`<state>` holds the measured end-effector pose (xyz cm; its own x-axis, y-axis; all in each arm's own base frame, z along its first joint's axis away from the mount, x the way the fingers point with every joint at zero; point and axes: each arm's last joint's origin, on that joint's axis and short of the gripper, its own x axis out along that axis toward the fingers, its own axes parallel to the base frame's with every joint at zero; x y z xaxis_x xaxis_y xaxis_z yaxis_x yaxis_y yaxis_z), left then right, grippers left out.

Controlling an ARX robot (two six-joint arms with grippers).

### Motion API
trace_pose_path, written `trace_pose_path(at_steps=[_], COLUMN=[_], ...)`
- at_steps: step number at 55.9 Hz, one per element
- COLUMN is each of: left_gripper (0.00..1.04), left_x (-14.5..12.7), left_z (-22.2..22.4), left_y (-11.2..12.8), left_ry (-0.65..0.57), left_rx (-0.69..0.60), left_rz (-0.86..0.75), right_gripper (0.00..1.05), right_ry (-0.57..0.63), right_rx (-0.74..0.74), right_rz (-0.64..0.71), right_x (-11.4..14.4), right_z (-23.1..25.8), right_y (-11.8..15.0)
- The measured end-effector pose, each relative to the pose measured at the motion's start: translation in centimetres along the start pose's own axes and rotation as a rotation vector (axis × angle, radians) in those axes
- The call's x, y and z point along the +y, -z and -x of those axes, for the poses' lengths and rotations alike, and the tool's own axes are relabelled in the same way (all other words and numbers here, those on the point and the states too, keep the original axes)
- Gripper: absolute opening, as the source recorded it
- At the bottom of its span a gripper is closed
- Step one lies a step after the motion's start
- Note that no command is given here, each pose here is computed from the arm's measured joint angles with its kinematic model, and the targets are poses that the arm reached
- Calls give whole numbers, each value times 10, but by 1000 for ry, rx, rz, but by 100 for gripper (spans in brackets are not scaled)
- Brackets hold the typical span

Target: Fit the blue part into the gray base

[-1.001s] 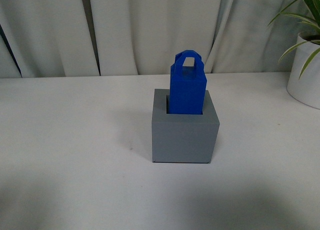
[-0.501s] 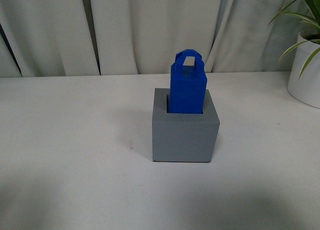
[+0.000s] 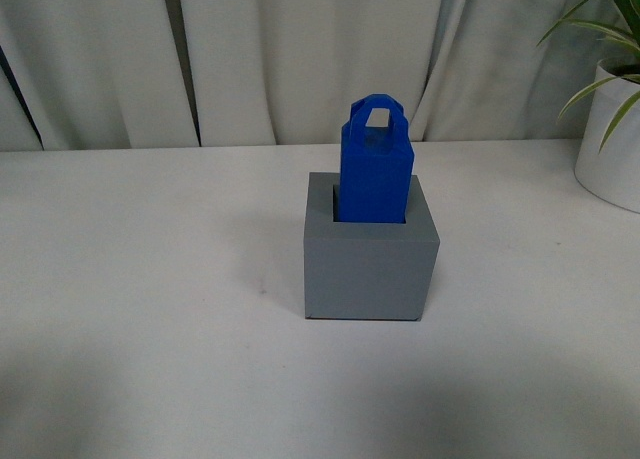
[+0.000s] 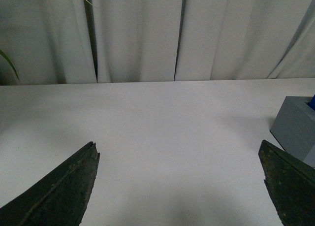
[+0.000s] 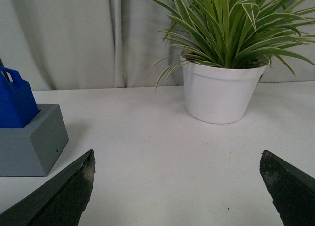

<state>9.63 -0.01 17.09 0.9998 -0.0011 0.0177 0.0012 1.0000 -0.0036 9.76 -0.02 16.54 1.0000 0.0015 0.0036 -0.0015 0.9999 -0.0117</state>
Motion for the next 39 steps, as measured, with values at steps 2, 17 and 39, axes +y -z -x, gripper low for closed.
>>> trace_pose_path(at_steps=[2, 17, 39], left_gripper=[99, 99, 99], left_x=[0, 0, 0], left_z=[0, 0, 0], left_y=[0, 0, 0], left_ry=[0, 0, 0], left_rx=[0, 0, 0], left_rz=[0, 0, 0], right_gripper=[97, 97, 97], right_ry=[0, 0, 0], right_rx=[0, 0, 0], right_rz=[0, 0, 0], right_x=[0, 0, 0], right_z=[0, 0, 0], right_y=[0, 0, 0])
